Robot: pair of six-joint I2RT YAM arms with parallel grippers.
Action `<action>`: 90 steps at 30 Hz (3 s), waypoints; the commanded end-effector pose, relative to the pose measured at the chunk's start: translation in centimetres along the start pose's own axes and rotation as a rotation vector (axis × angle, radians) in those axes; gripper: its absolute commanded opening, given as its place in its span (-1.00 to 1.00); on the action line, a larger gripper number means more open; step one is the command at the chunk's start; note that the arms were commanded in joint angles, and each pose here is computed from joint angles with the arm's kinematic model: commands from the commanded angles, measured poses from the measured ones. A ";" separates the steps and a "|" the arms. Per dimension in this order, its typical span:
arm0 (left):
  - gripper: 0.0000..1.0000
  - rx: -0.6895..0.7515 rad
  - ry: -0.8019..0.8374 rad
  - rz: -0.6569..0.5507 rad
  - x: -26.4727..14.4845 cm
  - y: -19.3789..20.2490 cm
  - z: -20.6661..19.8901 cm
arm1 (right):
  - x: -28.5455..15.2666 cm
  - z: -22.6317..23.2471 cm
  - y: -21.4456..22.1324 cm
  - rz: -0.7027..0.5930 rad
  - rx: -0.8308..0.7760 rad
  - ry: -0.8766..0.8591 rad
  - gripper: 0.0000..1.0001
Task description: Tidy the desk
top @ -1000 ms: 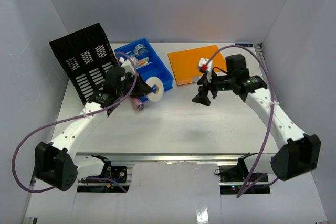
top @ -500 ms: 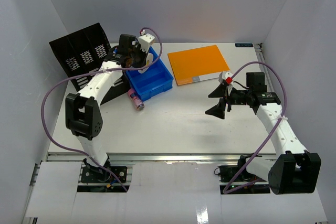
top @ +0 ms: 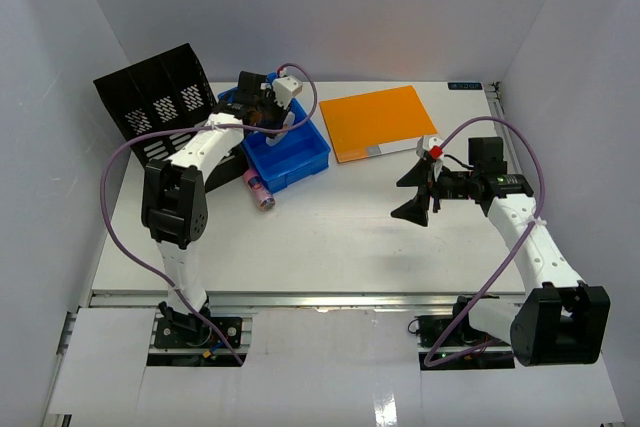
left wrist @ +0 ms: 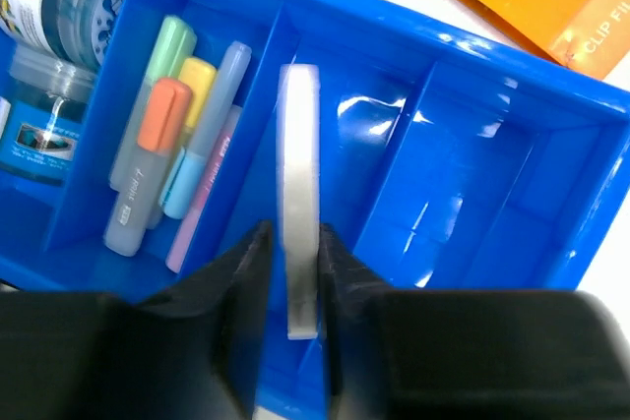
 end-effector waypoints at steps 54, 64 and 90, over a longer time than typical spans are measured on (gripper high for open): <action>0.46 -1.322 -0.318 -0.028 -9.3 12.8 -8.9 | -0.7 -1.7 1.2 -0.009 0.048 0.046 0.83; 0.40 -1.314 -0.274 0.009 -7.4 13.2 -8.9 | -0.8 -1.8 1.3 -0.008 0.053 0.048 0.83; 0.40 -1.298 -0.211 0.073 -6.0 14.8 -9.9 | -0.8 -1.8 1.4 -0.012 0.058 0.046 0.82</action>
Point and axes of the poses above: each gripper's point midway between its finger pads, its own x axis out along the fingers, its own z axis along the line the jaws close on, y = z × x, the point moved 10 cm from there along -x, back along the fingers, and after that the axes turned 5 degrees about x, right-handed, at the moved point
